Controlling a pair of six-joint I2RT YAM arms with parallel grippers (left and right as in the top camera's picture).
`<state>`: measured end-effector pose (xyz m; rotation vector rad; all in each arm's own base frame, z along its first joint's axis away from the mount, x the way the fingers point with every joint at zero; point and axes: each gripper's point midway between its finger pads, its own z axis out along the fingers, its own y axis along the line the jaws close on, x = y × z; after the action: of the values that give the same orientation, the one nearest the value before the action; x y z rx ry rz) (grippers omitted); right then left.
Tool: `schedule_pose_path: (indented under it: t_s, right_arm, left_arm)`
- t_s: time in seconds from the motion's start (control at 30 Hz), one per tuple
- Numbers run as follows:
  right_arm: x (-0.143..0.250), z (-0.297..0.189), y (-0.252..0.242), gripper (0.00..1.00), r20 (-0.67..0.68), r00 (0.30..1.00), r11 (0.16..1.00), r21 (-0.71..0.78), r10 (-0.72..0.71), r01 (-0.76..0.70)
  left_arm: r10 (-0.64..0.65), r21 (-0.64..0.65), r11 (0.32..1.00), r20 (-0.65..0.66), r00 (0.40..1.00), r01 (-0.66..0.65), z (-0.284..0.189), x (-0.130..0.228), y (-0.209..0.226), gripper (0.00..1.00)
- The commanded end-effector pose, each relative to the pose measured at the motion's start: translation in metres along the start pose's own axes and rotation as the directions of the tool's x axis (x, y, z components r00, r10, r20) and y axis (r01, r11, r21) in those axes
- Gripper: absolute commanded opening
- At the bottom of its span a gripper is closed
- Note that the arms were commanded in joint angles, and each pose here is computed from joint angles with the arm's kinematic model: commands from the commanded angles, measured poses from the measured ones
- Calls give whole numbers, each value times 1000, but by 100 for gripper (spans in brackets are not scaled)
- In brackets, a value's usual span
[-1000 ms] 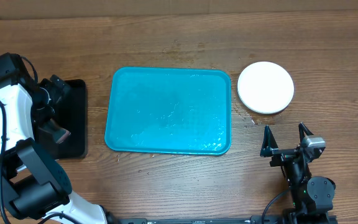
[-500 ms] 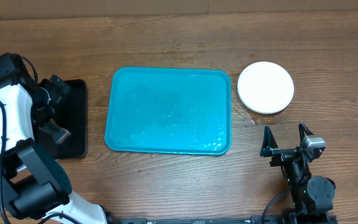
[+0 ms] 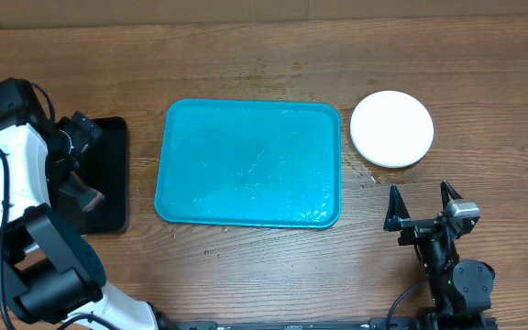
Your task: Clean dirty plates on tray and stack at the side
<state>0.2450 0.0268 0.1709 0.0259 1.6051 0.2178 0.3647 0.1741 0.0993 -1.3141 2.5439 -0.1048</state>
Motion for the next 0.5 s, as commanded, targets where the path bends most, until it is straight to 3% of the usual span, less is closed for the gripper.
schedule_pose_path:
  t_s: [0.0,0.2,0.33,0.47]
  right_arm:
    - [1,0,2,100,7,1000,1000,-12,-4,4]
    - [1,0,2,100,7,1000,1000,-12,-4,4]
    - [1,0,2,100,7,1000,1000,-12,-4,4]
    - [1,0,2,100,7,1000,1000,-12,-4,4]
  left_arm:
    - [22,6,1000,118,993,-23,-39,-15,-2,100]
    - [62,29,997,241,969,-71,-101,-9,-4,100]
    - [85,74,991,316,945,-114,-130,15,-5,100]
    - [194,163,943,436,879,-289,-138,51,-21,100]
